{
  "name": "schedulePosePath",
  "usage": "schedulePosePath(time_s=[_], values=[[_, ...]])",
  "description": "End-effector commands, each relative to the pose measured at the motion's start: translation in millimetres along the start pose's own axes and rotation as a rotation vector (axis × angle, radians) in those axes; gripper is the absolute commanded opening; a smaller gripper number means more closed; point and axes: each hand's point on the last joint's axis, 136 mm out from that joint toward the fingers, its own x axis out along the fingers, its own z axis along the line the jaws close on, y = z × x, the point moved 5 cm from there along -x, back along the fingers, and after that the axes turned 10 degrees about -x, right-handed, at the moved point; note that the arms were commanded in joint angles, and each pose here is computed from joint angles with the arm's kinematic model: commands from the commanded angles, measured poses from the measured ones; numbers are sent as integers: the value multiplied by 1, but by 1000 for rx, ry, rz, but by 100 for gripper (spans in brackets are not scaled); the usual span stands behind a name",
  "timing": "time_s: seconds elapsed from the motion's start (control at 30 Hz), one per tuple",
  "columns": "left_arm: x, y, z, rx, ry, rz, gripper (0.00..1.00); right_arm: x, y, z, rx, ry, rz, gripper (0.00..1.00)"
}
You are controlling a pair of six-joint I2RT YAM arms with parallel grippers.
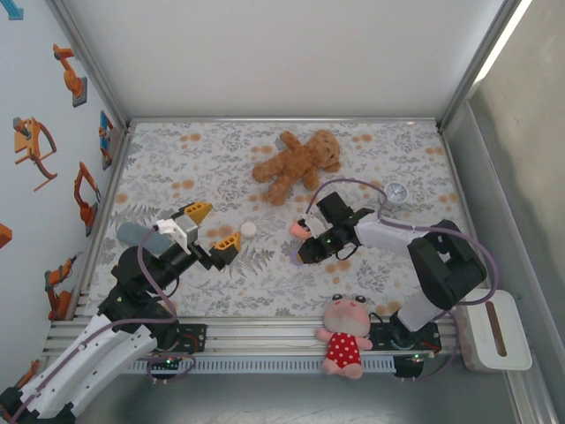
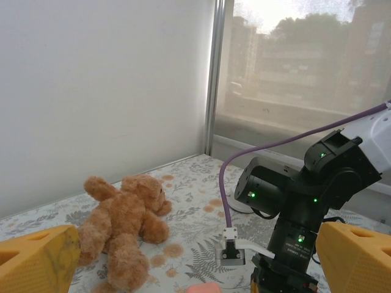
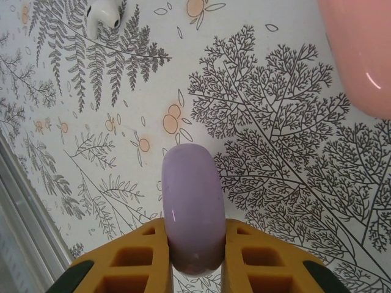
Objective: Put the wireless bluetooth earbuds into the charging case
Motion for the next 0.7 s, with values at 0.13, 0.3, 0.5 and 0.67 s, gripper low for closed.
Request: schedulePosePath(time_s=[0.13, 0.3, 0.5, 0.67], values=[[0, 0, 1, -13, -1, -18, 98, 3, 3, -5, 36, -1, 4, 16], [1, 0, 1, -16, 0, -17, 98, 2, 3, -5, 51, -7, 1, 18], [1, -1, 0, -13, 1, -24, 98, 3, 6, -10, 66, 7, 14, 24], [1, -1, 2, -12, -9, -22, 98, -1, 4, -12, 70, 32, 5, 30]])
